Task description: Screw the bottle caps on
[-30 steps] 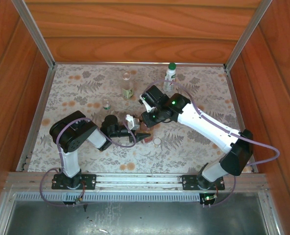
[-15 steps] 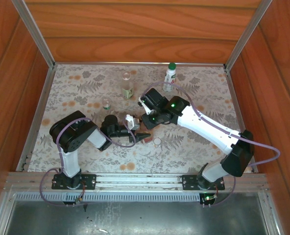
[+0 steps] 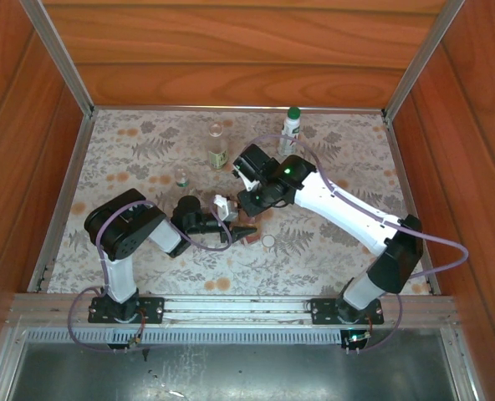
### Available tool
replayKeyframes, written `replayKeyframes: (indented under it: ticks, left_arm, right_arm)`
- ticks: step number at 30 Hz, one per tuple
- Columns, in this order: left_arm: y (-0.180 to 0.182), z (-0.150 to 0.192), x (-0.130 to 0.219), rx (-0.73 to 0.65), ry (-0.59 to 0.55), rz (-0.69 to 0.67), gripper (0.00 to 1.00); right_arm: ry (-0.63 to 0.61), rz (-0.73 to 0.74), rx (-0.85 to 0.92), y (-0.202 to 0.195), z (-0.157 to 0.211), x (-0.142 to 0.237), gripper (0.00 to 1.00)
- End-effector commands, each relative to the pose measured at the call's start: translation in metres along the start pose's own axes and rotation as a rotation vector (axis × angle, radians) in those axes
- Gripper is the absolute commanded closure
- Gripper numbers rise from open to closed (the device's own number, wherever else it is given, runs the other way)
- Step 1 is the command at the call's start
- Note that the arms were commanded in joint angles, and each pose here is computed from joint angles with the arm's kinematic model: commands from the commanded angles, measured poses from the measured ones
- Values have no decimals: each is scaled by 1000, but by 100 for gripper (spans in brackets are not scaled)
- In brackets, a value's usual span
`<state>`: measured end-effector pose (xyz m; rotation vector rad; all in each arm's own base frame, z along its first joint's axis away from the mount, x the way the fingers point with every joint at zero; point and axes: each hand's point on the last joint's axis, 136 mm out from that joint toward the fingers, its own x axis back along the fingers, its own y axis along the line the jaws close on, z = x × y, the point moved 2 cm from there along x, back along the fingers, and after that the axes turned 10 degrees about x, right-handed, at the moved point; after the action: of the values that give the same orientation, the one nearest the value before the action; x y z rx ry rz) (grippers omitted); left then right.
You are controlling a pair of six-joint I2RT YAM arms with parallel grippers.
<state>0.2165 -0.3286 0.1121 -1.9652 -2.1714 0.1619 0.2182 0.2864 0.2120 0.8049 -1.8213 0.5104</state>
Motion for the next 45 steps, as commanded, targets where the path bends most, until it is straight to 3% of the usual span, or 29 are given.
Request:
replayKeyframes:
  ticks: [1, 8, 17, 26, 31, 36, 39, 45]
  left_arm:
    - [2, 7, 0, 20, 22, 5, 36]
    - [1, 8, 0, 20, 25, 9, 36]
    - [1, 7, 0, 19, 24, 10, 36]
    - [1, 8, 0, 22, 27, 7, 36]
    - [1, 8, 0, 23, 28, 8, 36]
    - [2, 9, 0, 23, 29, 8, 36]
    - [1, 9, 0, 22, 29, 11, 36]
    - [0, 9, 0, 15, 31, 16, 36]
  right_arm:
    - [80, -28, -15, 5, 12, -6, 70]
    - [124, -23, -36, 5, 15, -11, 70]
    - [92, -20, -45, 4, 8, -8, 65]
    - [-7, -48, -35, 6, 0, 5, 37]
    - [-52, -31, -35, 3, 1, 15, 32]
    - [-139, -53, -67, 0, -3, 26, 44]
    - [-127, -40, -99, -10, 1, 23, 56]
    - [-89, -21, -116, -17, 4, 11, 66]
